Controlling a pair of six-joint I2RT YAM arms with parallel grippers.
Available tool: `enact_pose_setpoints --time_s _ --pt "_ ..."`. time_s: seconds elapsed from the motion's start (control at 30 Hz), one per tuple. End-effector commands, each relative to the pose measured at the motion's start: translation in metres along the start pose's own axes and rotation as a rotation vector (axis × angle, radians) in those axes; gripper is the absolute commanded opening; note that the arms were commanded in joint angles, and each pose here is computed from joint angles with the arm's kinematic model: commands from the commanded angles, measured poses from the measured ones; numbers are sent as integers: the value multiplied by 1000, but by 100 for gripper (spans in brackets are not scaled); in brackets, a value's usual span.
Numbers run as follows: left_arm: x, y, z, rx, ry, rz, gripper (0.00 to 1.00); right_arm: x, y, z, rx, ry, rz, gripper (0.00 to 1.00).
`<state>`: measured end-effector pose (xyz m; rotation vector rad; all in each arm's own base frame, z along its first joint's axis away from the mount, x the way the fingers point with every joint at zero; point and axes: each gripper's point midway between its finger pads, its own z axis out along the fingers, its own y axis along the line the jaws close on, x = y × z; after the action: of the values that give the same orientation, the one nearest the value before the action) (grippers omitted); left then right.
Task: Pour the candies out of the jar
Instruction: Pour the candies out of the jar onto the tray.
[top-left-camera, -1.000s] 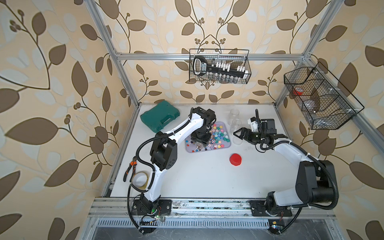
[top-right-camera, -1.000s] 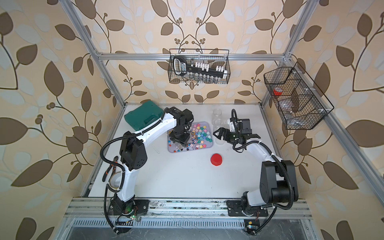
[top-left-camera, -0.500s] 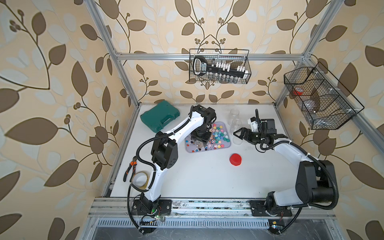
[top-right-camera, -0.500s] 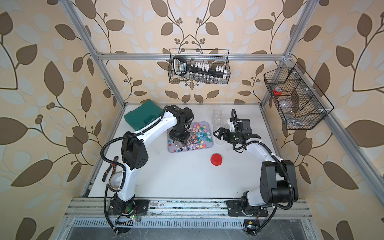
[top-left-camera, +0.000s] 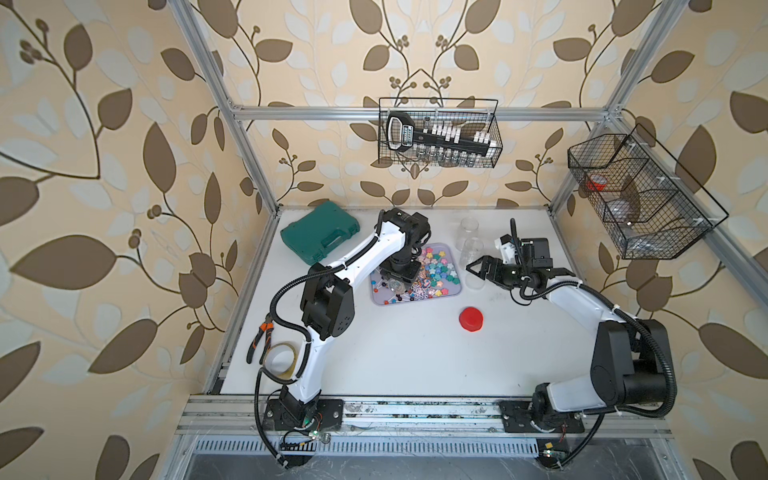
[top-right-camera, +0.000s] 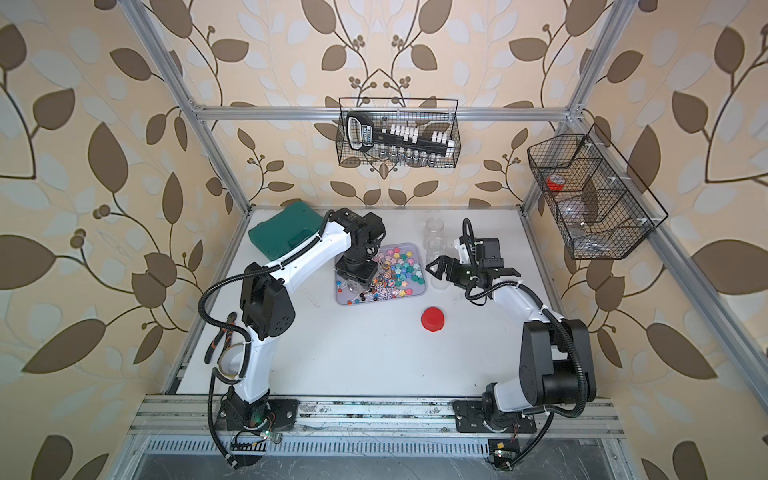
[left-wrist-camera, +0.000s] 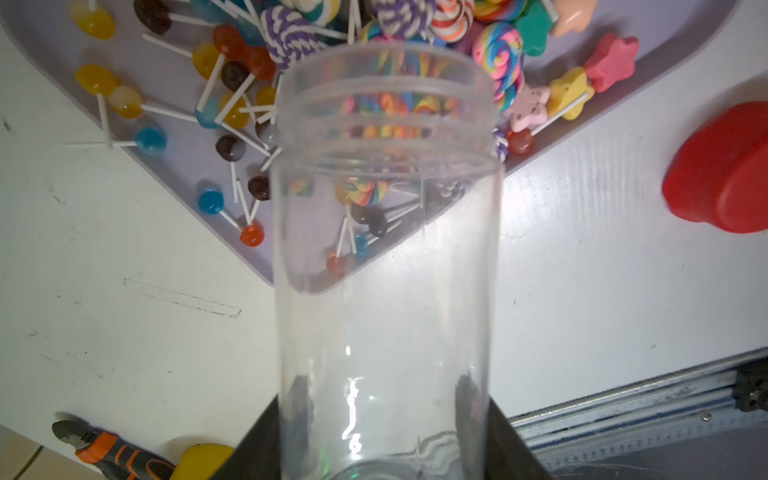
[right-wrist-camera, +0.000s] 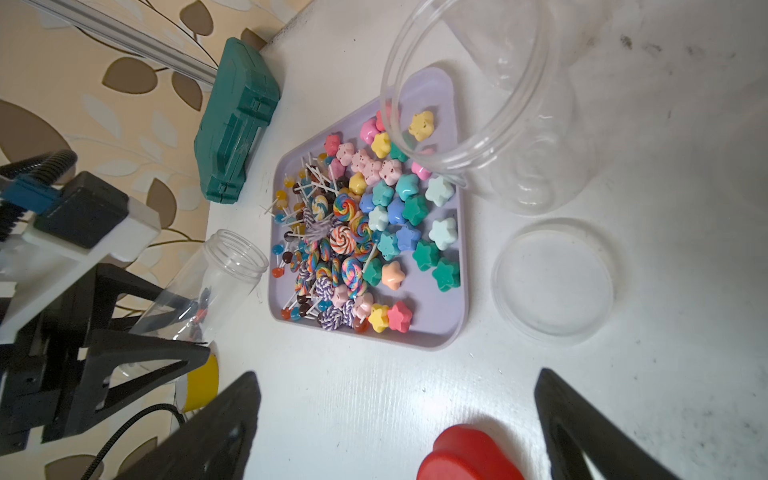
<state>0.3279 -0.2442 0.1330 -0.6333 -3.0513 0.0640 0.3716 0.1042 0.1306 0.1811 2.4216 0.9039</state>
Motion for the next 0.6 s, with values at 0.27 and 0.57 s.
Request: enact_pose_setpoints --time_s 0.27,0.57 --pt "9 2 -15 7 -21 3 24 6 2 2 -25 24 -18 99" --pt "15 -18 -58 145 -262 206 25 8 44 -6 -216 28 -124 95"
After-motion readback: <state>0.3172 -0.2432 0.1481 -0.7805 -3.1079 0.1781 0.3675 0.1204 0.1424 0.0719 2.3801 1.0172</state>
